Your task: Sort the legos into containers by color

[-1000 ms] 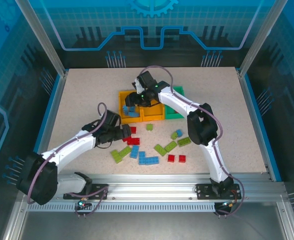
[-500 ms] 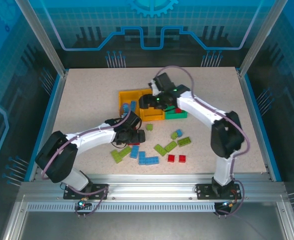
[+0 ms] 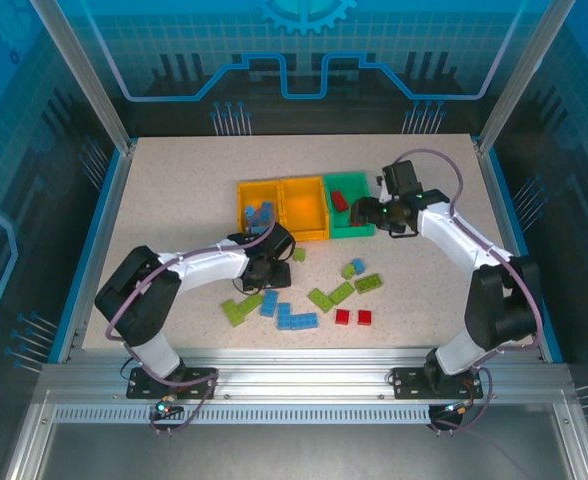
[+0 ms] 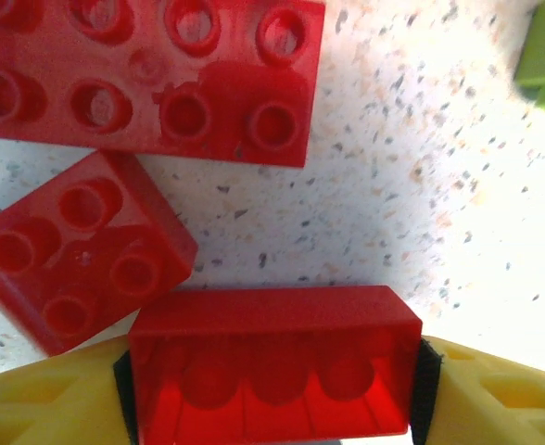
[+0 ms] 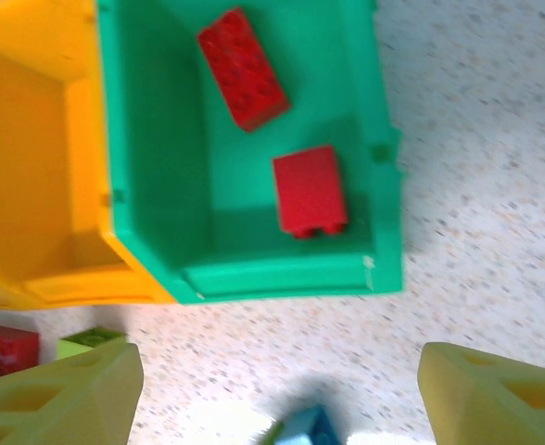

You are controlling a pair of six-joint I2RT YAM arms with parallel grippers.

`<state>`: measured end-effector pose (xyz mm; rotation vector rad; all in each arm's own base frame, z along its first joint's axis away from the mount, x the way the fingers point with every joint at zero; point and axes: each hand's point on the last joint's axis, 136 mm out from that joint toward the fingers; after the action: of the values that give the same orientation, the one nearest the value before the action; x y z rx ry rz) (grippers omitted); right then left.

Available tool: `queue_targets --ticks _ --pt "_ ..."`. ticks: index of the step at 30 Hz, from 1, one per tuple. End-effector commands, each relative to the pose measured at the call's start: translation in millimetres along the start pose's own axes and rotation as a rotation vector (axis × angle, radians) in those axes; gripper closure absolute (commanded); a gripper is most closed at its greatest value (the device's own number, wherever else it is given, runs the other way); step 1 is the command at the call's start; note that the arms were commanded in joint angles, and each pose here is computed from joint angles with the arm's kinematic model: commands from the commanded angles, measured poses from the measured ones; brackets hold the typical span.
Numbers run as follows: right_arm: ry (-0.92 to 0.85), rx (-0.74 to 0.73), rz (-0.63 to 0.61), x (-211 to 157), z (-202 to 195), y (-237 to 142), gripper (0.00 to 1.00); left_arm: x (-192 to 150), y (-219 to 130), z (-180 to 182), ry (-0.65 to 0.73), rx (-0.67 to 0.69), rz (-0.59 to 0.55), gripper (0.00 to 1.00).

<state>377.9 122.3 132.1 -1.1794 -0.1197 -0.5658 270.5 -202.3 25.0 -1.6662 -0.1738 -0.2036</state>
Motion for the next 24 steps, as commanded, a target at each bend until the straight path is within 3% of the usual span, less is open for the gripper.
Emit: queue_targets --ticks 1,5,10,19,24 --pt "0.008 -0.020 -0.035 3 -21 -14 0.20 0 3 0 -0.002 0.030 0.017 0.36" --pt "0.048 -0.042 -0.025 -4 -45 -16 0.20 1 3 -3 -0.011 0.026 0.022 0.42" --pt "0.082 -0.063 0.011 -26 -63 -12 0.20 20 -14 -21 -0.006 -0.035 -0.030 0.41" --pt "0.152 -0.085 0.061 -82 -81 -13 0.20 102 -71 -88 0.084 -0.186 -0.205 0.38" --pt "0.169 -0.138 0.088 -112 -86 -21 0.21 149 -84 -130 0.149 -0.262 -0.272 0.38"
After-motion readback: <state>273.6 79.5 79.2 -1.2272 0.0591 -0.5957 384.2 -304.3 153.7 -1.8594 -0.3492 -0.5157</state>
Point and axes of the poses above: each hand's point on the last joint's axis, 136 mm out from that joint toward the fingers, its own y axis out along the fingers, its own z axis along the line the jaws close on, x = y × z, and after that the axes turned 10 degrees about y, right-handed
